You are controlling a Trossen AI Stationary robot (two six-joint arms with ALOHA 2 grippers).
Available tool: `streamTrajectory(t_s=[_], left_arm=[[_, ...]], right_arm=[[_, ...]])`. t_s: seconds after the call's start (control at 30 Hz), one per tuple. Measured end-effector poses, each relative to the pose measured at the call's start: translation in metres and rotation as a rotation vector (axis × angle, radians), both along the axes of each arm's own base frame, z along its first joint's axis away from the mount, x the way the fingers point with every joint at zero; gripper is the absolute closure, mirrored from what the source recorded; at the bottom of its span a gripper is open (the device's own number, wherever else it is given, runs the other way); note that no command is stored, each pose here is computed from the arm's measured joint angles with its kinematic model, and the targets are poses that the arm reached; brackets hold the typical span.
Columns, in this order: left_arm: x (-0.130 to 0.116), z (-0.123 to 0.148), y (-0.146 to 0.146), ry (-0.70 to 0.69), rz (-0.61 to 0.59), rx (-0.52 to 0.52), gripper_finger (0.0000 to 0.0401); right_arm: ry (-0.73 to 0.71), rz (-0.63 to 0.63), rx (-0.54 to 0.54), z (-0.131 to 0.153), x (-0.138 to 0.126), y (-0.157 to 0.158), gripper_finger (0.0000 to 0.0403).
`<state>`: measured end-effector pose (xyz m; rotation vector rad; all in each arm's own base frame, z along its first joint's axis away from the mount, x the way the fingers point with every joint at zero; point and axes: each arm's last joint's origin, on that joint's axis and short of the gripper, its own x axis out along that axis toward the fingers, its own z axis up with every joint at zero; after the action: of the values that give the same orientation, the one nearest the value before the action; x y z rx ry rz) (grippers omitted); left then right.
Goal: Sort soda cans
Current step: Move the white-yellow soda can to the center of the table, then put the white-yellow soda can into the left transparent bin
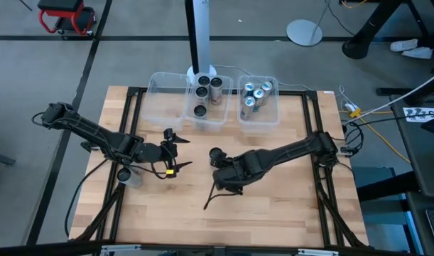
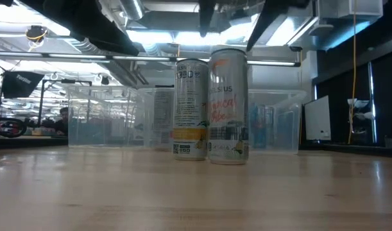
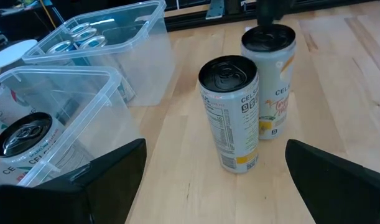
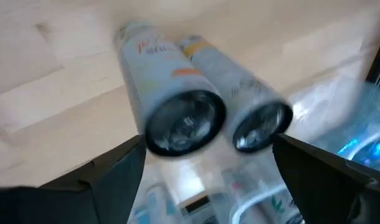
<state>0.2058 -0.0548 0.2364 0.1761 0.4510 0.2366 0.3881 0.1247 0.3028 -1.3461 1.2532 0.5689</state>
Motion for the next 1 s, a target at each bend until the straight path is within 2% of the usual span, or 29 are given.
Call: streamTrajectory(t_s=[0.23, 0.4, 0.47, 0.57, 0.77, 0.9, 1.0], left_arm=[[0.0, 0.0, 0.0, 0.003, -0.005, 0.007, 0.0029], [0.0, 0.0, -0.002, 0.004, -0.02, 0.014, 0.0029], [0.0, 0.001, -0.002, 0.0, -0.021, 0.012, 0.0029], [0.001, 0.003, -0.002, -0.031, -0.018, -0.001, 0.0029], [0.009, 0.007, -0.004, -0.104, -0.022, -0.015, 0.0029], [0.02, 0.004, -0.004, -0.126, -0.046, -0.046, 0.0029], [0.034, 0.012, 0.001, -0.128, -0.043, -0.127, 0.0029]], right_arm=[[0.0, -0.085, -0.004, 0.022, -0.026, 0.002, 0.0055], [-0.088, -0.164, -0.081, 0.028, -0.063, 0.001, 0.0055], [-0.131, -0.211, -0.071, 0.025, -0.082, -0.004, 0.0055], [-0.2, -0.283, 0.019, 0.012, -0.11, -0.015, 0.0055], [-0.486, -0.325, 0.129, -0.037, -0.147, -0.034, 0.0055], [-0.671, -0.32, 0.128, -0.076, -0.158, -0.041, 0.0055], [-0.788, -0.291, 0.104, -0.104, -0.164, -0.042, 0.0055]])
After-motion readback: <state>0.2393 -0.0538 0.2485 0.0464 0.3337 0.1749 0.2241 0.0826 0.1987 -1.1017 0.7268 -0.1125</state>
